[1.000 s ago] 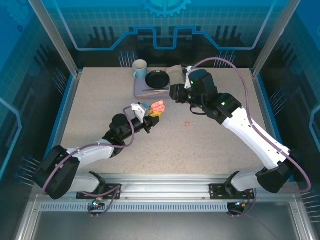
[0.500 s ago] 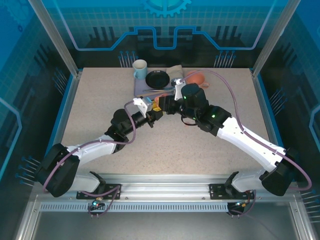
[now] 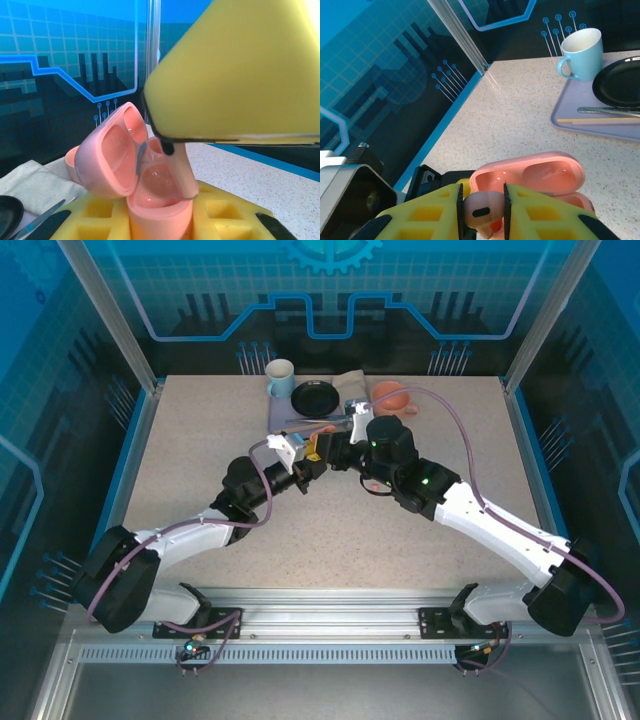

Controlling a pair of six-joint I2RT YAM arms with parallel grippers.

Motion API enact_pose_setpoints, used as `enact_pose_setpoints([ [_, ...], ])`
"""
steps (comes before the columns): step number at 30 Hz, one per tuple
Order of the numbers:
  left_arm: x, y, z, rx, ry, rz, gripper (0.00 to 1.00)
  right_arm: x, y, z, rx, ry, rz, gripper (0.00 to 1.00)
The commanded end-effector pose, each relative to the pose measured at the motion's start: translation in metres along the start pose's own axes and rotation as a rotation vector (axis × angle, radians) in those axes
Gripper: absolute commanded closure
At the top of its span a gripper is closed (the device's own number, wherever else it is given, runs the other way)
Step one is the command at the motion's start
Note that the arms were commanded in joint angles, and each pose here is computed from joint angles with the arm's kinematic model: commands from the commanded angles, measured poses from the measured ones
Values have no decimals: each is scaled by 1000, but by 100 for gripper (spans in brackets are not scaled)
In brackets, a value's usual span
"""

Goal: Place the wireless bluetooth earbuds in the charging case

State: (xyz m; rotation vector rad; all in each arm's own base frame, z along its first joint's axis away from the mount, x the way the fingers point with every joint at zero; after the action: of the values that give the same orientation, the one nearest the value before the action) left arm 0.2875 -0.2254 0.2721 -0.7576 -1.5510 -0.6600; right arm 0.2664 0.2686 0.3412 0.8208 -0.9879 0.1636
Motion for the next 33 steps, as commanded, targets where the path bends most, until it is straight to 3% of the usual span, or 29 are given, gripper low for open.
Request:
enact_pose_setpoints([
  [1, 20, -5, -6, -34, -65, -18, 100, 11, 14, 8, 60, -98, 7, 75],
  [20, 31, -6, -6, -43, -87, -5, 100, 2, 1, 4, 23, -153, 9, 79],
  [33, 37, -3, -8, -26, -95, -9, 100, -11, -3, 11, 39, -123, 37, 79],
])
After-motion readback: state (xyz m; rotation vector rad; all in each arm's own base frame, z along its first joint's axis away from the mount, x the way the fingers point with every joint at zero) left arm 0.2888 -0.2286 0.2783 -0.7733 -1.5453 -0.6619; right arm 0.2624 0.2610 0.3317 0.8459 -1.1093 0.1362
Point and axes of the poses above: each hand's point on the last joint's axis, 136 mm out from that joint toward the fingers, its own z axis back along the fingers, its own y axis along the line the jaws close on, x = y × z, the point moved 6 cm from there along z, back along the fingers, and after that the axes turned 2 degrees about -z, right-handed, at the moved point
